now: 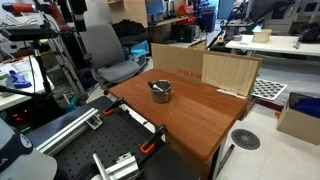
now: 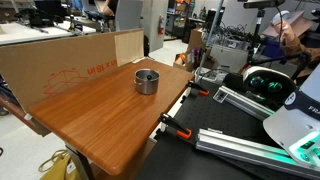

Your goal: Remove the marker from the silver pot and put it on the table

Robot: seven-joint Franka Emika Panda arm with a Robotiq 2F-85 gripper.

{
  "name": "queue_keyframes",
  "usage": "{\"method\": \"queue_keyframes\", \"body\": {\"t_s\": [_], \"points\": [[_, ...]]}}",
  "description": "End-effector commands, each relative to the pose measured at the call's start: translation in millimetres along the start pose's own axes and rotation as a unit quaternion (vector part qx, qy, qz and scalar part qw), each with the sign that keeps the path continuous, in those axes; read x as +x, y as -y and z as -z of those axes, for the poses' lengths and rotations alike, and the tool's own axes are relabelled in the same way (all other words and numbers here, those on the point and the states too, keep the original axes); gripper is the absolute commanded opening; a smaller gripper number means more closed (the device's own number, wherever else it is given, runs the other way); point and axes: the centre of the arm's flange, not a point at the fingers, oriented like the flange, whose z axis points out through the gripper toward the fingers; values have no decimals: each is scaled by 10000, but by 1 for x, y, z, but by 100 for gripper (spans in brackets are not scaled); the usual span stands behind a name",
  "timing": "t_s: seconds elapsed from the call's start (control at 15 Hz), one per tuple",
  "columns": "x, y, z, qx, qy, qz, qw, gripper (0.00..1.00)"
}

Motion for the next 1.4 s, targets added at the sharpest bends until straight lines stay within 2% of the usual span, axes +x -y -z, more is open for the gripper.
{"method": "queue_keyframes", "body": {"t_s": [0.0,0.4,0.67,1.33], "points": [[0,0,0,0,0,0,10000,100],[0,0,0,0,0,0,10000,100],[11,0,-6,-70,25,-151,9999,100],[60,-4,-34,340,-94,-459,9983,100]]}}
